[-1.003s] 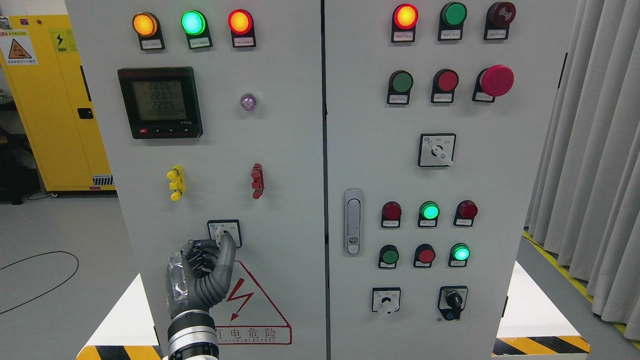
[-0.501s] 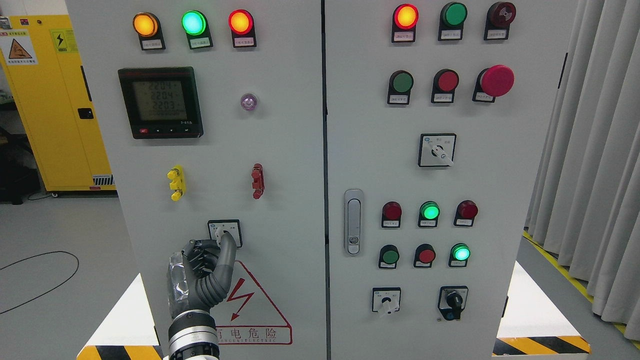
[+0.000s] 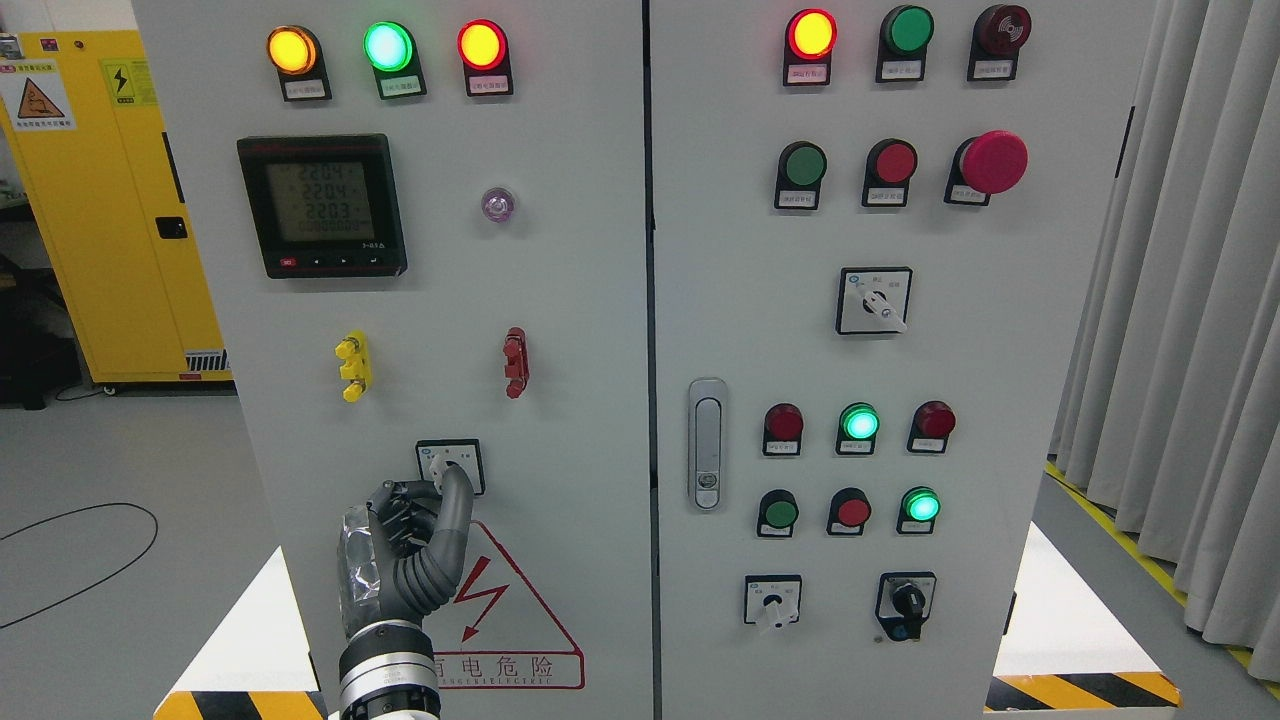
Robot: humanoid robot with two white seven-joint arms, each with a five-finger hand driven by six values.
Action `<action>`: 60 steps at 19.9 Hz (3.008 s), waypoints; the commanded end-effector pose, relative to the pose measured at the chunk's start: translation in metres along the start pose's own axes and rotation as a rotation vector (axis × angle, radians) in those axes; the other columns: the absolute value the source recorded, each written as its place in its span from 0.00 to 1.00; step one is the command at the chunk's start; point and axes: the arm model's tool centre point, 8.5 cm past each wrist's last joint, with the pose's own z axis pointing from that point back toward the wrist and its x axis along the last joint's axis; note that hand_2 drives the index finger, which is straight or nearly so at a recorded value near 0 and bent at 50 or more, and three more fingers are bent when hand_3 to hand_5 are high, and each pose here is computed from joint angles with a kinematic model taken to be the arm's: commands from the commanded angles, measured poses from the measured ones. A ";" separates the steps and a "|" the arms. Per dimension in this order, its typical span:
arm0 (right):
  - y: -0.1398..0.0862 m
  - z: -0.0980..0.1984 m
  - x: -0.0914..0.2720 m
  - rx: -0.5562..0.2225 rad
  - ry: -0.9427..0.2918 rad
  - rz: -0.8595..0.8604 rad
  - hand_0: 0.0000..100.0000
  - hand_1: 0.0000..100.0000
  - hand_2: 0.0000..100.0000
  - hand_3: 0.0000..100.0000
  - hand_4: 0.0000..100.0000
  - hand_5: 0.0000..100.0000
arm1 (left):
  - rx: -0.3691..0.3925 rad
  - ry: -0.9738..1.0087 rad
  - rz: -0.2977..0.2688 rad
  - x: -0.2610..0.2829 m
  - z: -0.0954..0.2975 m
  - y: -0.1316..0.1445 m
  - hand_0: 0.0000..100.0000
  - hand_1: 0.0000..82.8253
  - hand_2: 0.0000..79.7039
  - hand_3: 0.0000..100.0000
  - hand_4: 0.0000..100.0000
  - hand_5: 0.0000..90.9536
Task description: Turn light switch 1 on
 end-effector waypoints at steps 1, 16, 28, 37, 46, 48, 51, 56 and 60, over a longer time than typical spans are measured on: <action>0.000 0.000 0.000 0.000 0.000 0.000 0.00 0.50 0.04 0.00 0.00 0.00 | -0.002 0.005 -0.001 -0.001 0.000 -0.001 0.55 0.62 0.78 0.93 0.88 0.84; 0.000 0.000 0.000 0.000 0.000 0.000 0.00 0.50 0.04 0.00 0.00 0.00 | -0.002 0.001 0.003 -0.001 0.000 -0.001 0.65 0.58 0.77 0.93 0.88 0.84; 0.000 0.000 0.000 0.000 0.000 -0.001 0.00 0.50 0.04 0.00 0.00 0.00 | -0.002 0.002 0.002 -0.001 0.000 -0.001 0.65 0.51 0.76 0.93 0.88 0.84; 0.000 0.000 0.000 0.000 0.000 0.000 0.00 0.50 0.04 0.00 0.00 0.00 | -0.003 0.007 0.001 -0.002 0.000 -0.001 0.49 0.51 0.76 0.92 0.88 0.84; 0.000 0.000 0.000 0.000 0.000 -0.001 0.00 0.50 0.04 0.00 0.00 0.00 | -0.008 0.010 0.005 -0.003 0.000 -0.002 0.23 0.50 0.77 0.92 0.88 0.84; 0.000 0.000 0.000 0.000 0.000 -0.001 0.00 0.50 0.04 0.00 0.00 0.00 | -0.010 0.009 0.008 -0.003 0.000 -0.002 0.20 0.49 0.77 0.92 0.88 0.84; 0.000 0.000 0.000 0.000 0.000 -0.001 0.00 0.50 0.04 0.00 0.00 0.00 | -0.014 0.011 0.019 -0.003 0.000 -0.003 0.17 0.48 0.77 0.92 0.88 0.84; 0.000 0.000 0.000 0.000 0.000 0.000 0.00 0.50 0.04 0.00 0.00 0.00 | -0.010 0.009 0.021 -0.004 0.001 -0.002 0.13 0.46 0.78 0.92 0.88 0.83; 0.000 0.000 0.000 0.000 0.000 -0.001 0.00 0.50 0.04 0.00 0.00 0.00 | -0.005 0.000 0.026 -0.006 0.003 0.001 0.11 0.46 0.78 0.92 0.88 0.83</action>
